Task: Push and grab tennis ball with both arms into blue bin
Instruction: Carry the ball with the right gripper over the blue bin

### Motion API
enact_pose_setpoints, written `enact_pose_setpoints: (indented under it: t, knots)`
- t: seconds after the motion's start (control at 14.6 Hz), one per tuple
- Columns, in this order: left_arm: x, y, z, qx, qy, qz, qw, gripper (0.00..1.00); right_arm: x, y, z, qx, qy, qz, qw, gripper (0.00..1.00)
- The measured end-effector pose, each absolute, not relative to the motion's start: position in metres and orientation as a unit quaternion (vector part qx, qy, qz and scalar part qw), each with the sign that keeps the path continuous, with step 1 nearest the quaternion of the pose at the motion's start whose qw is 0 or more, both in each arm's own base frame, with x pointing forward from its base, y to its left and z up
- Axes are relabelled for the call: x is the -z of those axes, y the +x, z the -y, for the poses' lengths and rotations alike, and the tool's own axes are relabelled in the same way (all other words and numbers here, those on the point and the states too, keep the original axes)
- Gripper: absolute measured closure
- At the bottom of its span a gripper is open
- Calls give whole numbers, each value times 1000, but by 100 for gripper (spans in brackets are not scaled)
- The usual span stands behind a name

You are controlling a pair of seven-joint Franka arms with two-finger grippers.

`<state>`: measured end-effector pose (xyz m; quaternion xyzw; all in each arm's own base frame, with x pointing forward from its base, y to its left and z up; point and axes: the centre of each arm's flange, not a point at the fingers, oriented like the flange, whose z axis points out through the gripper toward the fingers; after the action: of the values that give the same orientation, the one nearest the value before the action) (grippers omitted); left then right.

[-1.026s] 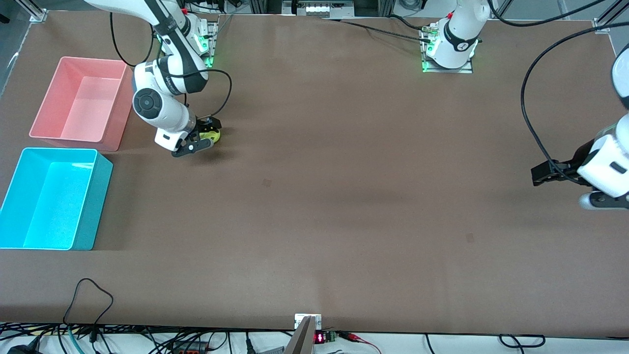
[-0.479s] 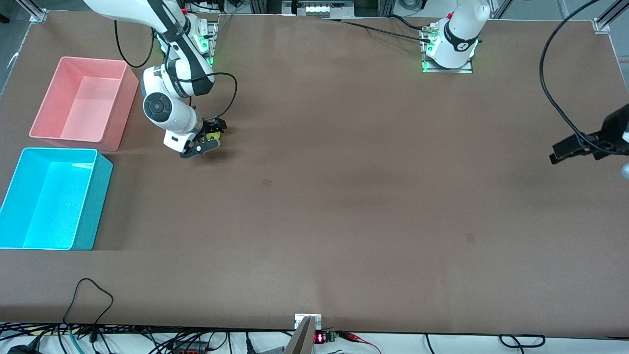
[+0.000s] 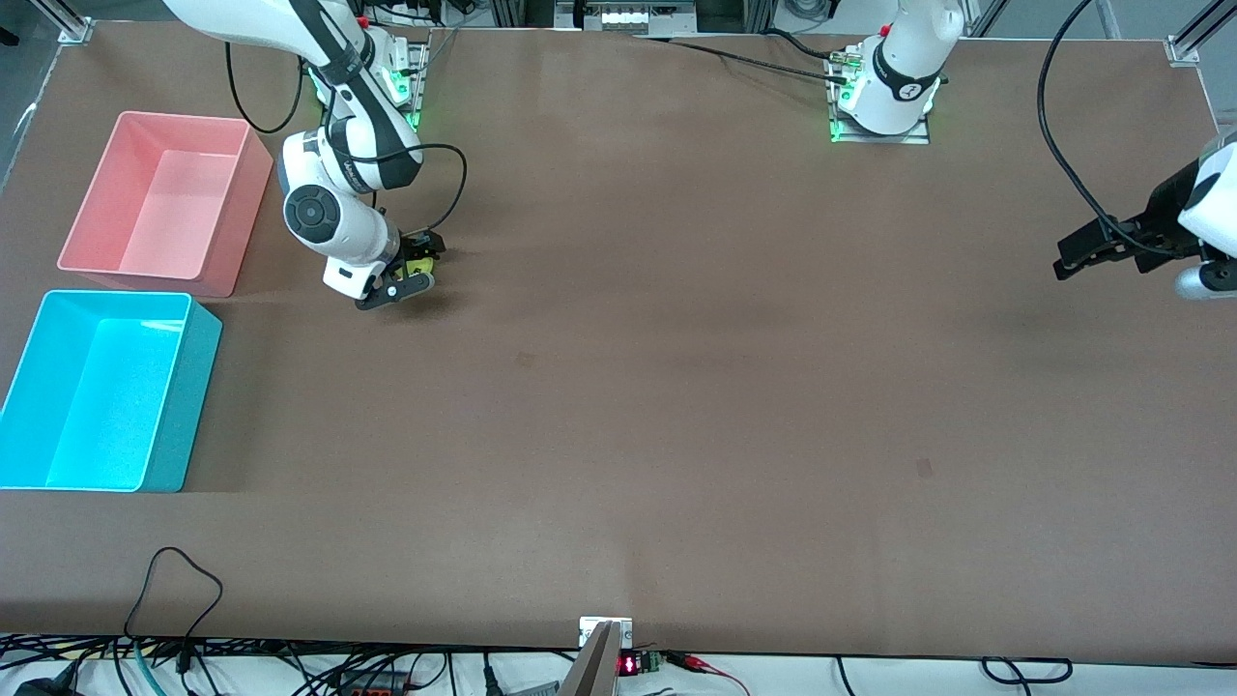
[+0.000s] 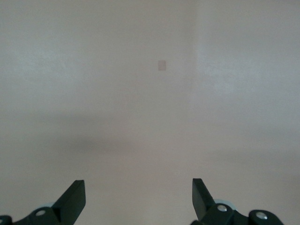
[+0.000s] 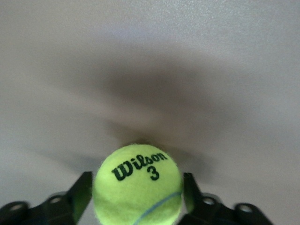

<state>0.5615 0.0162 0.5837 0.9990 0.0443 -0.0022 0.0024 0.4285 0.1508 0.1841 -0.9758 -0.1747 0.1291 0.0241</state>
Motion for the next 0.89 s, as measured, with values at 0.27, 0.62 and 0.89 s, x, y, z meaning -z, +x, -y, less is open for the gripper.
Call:
enact_pose_setpoints:
  t: [0.27, 0.62, 0.89]
  knots:
    - [-580, 560, -16, 4, 999, -37, 2, 0, -185, 429, -151, -129, -976, 175, 24, 32]
    - [-575, 559, -16, 10, 999, -37, 2, 0, -208, 462, -134, -90, -984, 148, 29, 32]
    - [-577, 558, -13, 6, 999, -35, 2, 0, -273, 530, -78, -44, -994, 88, 36, 32]
